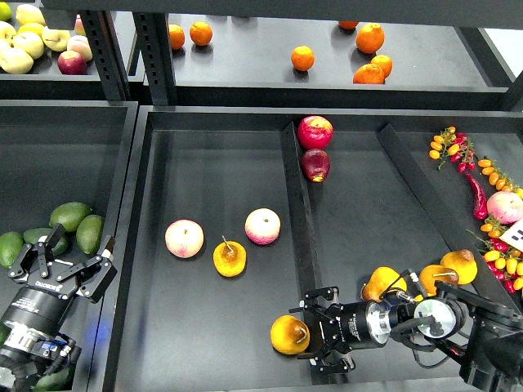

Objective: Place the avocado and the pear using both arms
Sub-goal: 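Close the right gripper around the yellow pear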

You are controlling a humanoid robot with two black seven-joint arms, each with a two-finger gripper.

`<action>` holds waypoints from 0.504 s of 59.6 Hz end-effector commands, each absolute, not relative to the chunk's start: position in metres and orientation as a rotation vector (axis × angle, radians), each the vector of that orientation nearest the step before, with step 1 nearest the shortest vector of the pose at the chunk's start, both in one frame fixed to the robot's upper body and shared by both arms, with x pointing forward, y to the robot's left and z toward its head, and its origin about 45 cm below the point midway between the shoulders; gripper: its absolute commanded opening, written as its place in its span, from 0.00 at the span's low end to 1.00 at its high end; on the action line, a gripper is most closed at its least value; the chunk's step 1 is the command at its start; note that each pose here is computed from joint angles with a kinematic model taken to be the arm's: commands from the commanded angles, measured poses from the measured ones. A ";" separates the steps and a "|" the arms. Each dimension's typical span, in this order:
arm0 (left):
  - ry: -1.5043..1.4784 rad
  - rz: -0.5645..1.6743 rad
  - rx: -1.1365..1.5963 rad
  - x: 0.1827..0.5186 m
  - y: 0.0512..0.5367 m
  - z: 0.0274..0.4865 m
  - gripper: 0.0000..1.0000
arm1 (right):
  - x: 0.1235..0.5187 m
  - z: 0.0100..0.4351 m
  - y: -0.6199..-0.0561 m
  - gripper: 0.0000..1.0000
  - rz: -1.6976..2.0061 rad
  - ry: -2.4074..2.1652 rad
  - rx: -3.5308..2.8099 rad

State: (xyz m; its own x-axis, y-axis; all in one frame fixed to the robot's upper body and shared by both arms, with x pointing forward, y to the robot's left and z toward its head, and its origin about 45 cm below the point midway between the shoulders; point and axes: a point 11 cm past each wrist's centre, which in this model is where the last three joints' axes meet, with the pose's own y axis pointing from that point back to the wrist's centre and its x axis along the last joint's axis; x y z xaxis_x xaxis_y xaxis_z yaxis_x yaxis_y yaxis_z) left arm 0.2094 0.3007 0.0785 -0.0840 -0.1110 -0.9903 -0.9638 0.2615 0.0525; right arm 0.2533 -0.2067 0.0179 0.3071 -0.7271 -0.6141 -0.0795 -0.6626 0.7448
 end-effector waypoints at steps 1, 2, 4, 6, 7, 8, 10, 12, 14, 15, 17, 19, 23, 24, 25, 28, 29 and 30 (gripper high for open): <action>1.461 1.001 -1.065 0.210 0.301 0.079 0.99 | 0.253 0.016 -0.206 0.81 -1.382 -0.715 1.970; 1.461 1.001 -1.065 0.210 0.301 0.079 0.99 | 0.253 0.016 -0.205 0.81 -1.383 -0.715 1.970; 1.461 1.001 -1.065 0.210 0.301 0.079 0.99 | 0.253 0.016 -0.206 0.81 -1.383 -0.716 1.968; 1.461 1.001 -1.065 0.210 0.301 0.079 0.99 | 0.253 0.015 -0.207 0.80 -1.381 -0.719 1.965; 1.461 1.001 -1.065 0.210 0.301 0.079 0.99 | 0.253 0.015 -0.207 0.79 -1.381 -0.719 1.965; 1.461 1.001 -1.065 0.210 0.301 0.079 0.99 | 0.253 0.015 -0.207 0.79 -1.381 -0.721 1.964; 1.461 1.001 -1.065 0.210 0.301 0.079 0.99 | 0.253 0.014 -0.208 0.78 -1.379 -0.722 1.963; 1.461 1.001 -1.065 0.210 0.301 0.079 0.99 | 0.254 0.014 -0.207 0.76 -1.381 -0.724 1.964; 1.461 1.001 -1.065 0.210 0.301 0.079 0.99 | 0.254 0.014 -0.207 0.75 -1.381 -0.724 1.964; 1.461 1.001 -1.065 0.210 0.301 0.079 0.99 | 0.254 0.014 -0.207 0.75 -1.381 -0.725 1.963; 1.461 1.001 -1.065 0.210 0.301 0.079 0.99 | 0.254 0.013 -0.208 0.74 -1.381 -0.732 1.958; 1.461 1.001 -1.065 0.210 0.301 0.079 0.99 | 0.255 0.013 -0.209 0.72 -1.381 -0.732 1.958; 1.461 1.001 -1.065 0.210 0.301 0.079 0.99 | 0.256 0.013 -0.210 0.65 -1.383 -0.741 1.959; 1.461 1.001 -1.065 0.210 0.301 0.079 0.99 | 0.256 0.013 -0.210 0.64 -1.383 -0.743 1.958; 1.462 1.003 -1.064 0.209 0.301 0.078 0.99 | 0.257 0.013 -0.210 0.63 -1.384 -0.745 1.958; 1.461 1.001 -1.065 0.210 0.301 0.079 0.99 | 0.257 0.013 -0.211 0.60 -1.384 -0.750 1.957; 1.461 1.001 -1.065 0.210 0.301 0.079 0.99 | 0.257 0.013 -0.211 0.60 -1.384 -0.750 1.957; 1.461 1.001 -1.065 0.210 0.301 0.079 0.99 | 0.257 0.013 -0.211 0.60 -1.384 -0.750 1.956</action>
State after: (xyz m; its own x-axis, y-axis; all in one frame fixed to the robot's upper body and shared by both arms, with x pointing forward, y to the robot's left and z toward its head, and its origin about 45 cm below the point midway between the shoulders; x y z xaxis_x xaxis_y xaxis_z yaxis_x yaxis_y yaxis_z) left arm 0.2096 0.3007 0.0786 -0.0837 -0.1110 -0.9903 -0.9638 0.2616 0.0521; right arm 0.2564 -0.2100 0.0131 0.2929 -0.7428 -0.6020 -0.0920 -0.6486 0.7555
